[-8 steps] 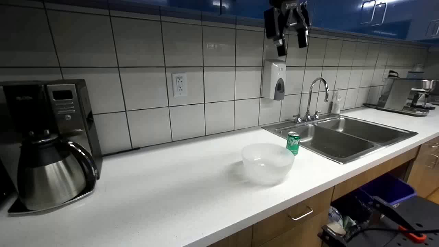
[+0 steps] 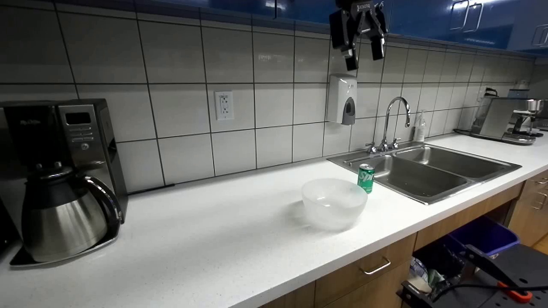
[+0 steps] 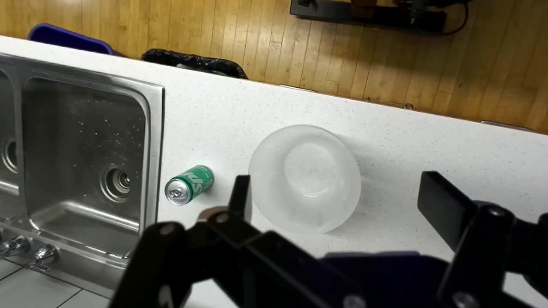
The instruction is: Put the can in the bowl
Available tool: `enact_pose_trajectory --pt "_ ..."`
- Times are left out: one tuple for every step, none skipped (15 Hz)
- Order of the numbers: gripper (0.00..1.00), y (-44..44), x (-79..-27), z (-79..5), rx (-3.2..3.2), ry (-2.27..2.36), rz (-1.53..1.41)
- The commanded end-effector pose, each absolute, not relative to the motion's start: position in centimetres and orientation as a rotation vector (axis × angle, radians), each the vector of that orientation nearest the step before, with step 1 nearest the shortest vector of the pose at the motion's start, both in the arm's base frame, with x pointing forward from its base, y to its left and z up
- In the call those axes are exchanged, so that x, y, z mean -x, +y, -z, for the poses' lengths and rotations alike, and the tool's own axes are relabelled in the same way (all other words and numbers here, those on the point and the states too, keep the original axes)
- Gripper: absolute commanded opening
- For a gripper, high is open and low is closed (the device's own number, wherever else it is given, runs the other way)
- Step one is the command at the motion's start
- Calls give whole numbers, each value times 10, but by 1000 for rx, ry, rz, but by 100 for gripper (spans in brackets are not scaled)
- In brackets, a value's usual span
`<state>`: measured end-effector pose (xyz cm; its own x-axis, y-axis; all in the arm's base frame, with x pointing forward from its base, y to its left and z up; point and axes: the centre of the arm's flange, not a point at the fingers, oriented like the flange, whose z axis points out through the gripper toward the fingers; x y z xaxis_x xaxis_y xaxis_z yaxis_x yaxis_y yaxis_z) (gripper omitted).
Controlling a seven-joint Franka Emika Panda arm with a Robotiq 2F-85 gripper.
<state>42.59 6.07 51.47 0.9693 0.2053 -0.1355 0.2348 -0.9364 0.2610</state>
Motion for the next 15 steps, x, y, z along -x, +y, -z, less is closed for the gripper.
enact_pose_trajectory --pt "100 61 -426 -515 -2840 324 154" --pt "100 61 -426 -515 -2840 324 154" --pt "100 61 -423 -511 -2826 325 145" --pt "100 61 -419 -506 -2818 321 131" --pt "100 61 -415 -501 -2815 317 122" --pt "100 61 -410 -495 -2816 303 109" --pt "100 60 -406 -490 -2815 285 93" --pt "100 58 -401 -484 -2810 254 69" --pt "100 56 -398 -480 -2808 229 53" --pt "100 53 -395 -476 -2804 198 33" --pt "100 50 -391 -473 -2801 166 14" --pt "100 46 -386 -470 -2795 126 -10" --pt "100 41 -382 -467 -2791 89 -28" --pt "100 34 -377 -464 -2778 34 -50" --pt "100 27 -372 -462 -2774 -9 -66"
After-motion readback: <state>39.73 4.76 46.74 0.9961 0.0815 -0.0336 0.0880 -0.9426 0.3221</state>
